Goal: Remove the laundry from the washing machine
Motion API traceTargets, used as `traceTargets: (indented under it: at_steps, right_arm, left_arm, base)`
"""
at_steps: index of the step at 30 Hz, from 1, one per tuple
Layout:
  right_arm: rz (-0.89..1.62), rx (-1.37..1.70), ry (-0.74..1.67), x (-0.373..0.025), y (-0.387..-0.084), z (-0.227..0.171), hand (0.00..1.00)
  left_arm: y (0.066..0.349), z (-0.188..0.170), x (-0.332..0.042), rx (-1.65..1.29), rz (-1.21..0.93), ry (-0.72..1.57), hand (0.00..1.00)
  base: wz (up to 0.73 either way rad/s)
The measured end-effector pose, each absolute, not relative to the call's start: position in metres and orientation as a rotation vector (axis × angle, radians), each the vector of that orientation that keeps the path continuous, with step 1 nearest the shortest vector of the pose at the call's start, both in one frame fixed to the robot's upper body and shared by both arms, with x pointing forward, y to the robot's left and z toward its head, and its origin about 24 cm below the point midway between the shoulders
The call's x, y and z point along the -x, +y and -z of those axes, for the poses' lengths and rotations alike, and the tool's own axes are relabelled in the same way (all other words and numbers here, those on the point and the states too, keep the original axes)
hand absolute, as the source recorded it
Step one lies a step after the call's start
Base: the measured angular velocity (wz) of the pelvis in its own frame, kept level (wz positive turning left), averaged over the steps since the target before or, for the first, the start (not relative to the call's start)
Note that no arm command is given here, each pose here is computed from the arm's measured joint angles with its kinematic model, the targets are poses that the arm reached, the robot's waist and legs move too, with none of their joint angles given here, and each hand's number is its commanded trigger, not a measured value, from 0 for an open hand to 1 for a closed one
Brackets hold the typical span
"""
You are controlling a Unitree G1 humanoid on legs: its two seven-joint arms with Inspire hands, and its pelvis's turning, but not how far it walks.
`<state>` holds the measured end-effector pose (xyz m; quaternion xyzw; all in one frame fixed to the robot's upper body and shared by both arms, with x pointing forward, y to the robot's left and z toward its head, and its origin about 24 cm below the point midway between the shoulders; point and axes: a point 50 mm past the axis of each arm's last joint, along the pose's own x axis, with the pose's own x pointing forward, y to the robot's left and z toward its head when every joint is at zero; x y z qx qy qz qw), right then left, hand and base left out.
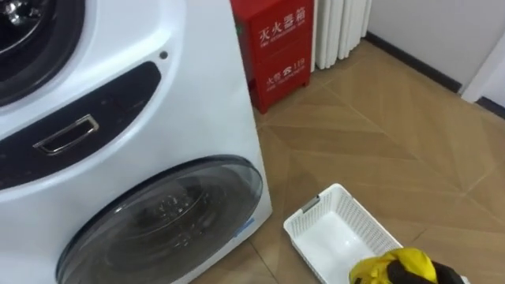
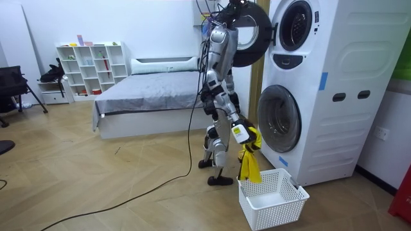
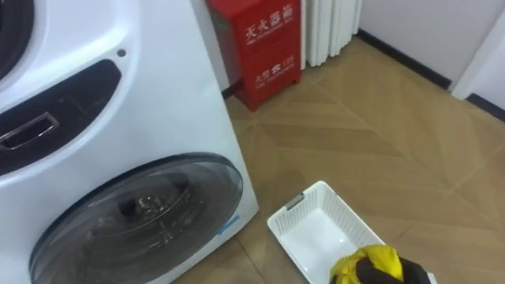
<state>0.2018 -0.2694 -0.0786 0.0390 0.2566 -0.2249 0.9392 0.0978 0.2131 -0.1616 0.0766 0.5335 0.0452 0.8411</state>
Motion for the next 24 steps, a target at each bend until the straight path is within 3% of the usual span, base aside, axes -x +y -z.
traceTargets:
  at_steps: [4, 5, 6, 7, 24]
  right_arm:
    - [0.478, -0.062, 0.499, -0.207, -0.27, 0.074, 1.0]
    - [0.483, -0.057, 0.495, -0.208, -0.269, 0.074, 0.93]
    - [0.482, -0.051, 0.487, -0.209, -0.268, 0.073, 0.22]
    - [0.486, -0.046, 0.48, -0.21, -0.268, 0.072, 0.0]
    - [0.471, 0.008, 0.474, -0.213, -0.257, 0.073, 0.0]
  left_arm:
    - [0.213, 0.162, -0.098, -0.136, -0.115, 1.127, 0.0]
    - [0.213, 0.162, -0.097, -0.131, -0.12, 1.127, 0.0]
    - [0.213, 0.162, -0.098, -0.116, -0.131, 1.126, 0.0]
    - [0.213, 0.162, -0.098, -0.104, -0.139, 1.125, 0.0]
    - [0.209, 0.163, -0.097, -0.084, -0.167, 1.127, 0.0]
  base:
    - [0.12]
    - [0.28]
    - [0.4]
    - [0.33]
    - [0.13]
